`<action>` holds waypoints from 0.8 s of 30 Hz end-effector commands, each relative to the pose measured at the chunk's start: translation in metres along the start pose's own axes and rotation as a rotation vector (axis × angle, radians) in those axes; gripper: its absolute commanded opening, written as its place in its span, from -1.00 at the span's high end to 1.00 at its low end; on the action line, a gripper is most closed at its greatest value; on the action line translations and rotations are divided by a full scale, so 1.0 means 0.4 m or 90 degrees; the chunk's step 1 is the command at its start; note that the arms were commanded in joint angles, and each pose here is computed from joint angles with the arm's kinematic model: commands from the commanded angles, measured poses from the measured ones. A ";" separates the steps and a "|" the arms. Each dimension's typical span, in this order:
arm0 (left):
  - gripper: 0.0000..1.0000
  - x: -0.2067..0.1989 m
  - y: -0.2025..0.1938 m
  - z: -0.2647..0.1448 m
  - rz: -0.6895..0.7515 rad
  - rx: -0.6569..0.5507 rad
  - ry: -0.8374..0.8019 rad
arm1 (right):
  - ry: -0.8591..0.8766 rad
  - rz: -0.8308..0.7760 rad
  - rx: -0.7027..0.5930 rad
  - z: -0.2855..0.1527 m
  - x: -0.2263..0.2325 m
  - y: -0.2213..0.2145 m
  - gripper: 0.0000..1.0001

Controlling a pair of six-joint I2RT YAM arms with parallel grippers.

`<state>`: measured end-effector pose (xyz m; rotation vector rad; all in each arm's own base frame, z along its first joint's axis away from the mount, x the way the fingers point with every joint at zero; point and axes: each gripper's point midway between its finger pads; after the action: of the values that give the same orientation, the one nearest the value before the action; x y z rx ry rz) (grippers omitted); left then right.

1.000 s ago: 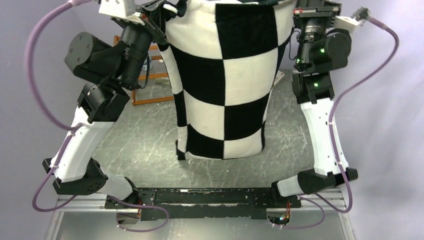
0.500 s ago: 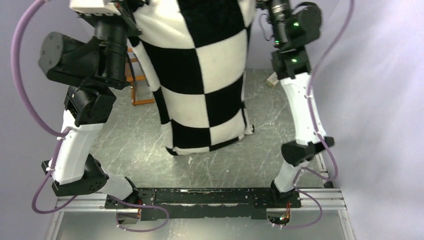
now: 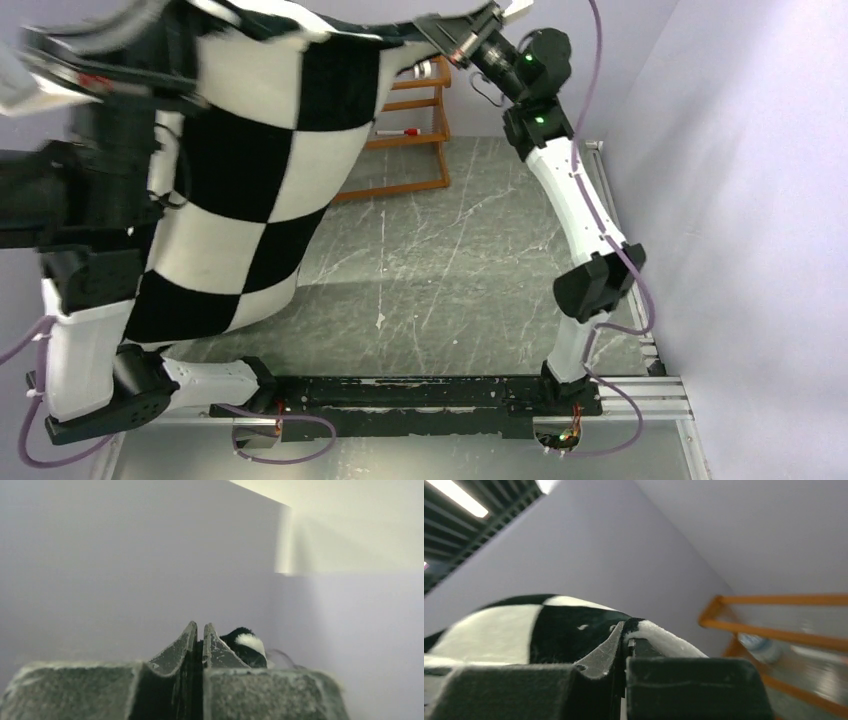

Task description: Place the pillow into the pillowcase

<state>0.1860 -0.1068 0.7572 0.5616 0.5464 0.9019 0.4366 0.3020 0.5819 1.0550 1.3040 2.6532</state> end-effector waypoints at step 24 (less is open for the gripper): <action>-0.57 -0.316 -1.130 -0.520 -0.172 0.749 -0.130 | -0.810 -0.001 0.240 -0.877 -0.838 -0.104 -0.42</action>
<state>0.1962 -0.4344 0.3908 1.4087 0.6401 -0.1563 0.5248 -0.0227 0.2226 1.9827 1.3162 1.1820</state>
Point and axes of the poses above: each gripper's point midway between its finger pads, its own z axis out along the fingers, its own x axis along the line the jaws close on, y = z × x, and after that the axes turned 9 degrees about -z, right-handed
